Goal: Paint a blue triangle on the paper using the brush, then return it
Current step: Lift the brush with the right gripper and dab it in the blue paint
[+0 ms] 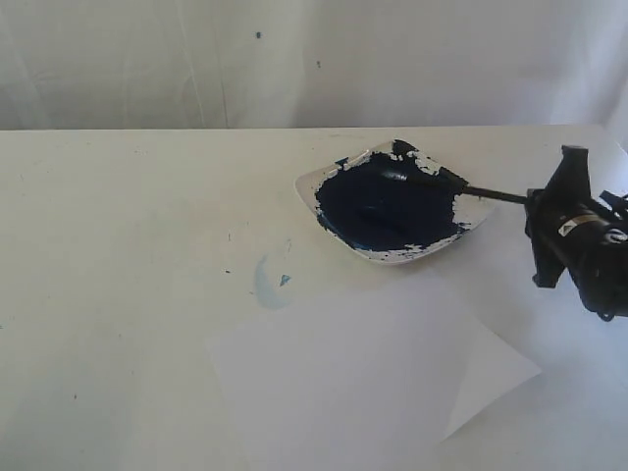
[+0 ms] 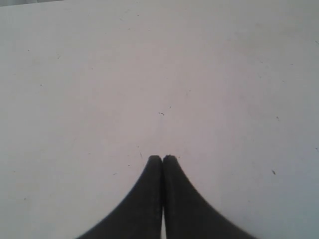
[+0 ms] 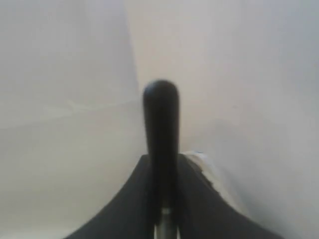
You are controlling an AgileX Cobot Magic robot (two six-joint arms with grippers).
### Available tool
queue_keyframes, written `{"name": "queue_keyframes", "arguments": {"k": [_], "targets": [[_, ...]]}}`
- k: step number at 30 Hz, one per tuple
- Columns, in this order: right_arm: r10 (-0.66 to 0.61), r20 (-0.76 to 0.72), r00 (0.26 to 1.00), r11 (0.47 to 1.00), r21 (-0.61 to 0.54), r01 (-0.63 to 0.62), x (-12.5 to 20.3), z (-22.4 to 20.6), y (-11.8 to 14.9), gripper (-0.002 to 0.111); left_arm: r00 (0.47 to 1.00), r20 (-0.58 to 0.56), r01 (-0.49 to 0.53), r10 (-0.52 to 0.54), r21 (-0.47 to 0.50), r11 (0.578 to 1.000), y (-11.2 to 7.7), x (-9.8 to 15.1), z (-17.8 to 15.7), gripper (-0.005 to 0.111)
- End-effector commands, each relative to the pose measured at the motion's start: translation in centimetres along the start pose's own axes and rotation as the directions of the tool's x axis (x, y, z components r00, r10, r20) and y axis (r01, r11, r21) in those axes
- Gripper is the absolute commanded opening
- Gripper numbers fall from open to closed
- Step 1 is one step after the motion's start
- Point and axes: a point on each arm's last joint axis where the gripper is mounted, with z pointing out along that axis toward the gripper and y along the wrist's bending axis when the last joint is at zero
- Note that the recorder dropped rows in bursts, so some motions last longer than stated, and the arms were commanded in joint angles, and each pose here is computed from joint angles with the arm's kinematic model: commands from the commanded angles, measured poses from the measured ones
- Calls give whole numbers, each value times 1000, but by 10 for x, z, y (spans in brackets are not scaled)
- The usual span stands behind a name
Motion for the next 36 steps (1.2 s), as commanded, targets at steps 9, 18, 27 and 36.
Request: {"name": "queue_keyframes", "arguments": {"k": [9,18,27,36], "targets": [[-406,-6,914,830,-421,366,-10,-11,45,0,1000,5,0,0,2,1000,0,0,0,0],[-706,92,702,562,-531,635,-18,-36,88,0,1000,5,0,0,2,1000,0,0,0,0],[-939,124,321,178,-622,762,2,-48,135,0,1000,5,0,0,2,1000,0,0,0,0],[-960,277,34,-148,-609,779,14,-46,155,0,1000,5,0,0,2,1000,0,0,0,0]]}}
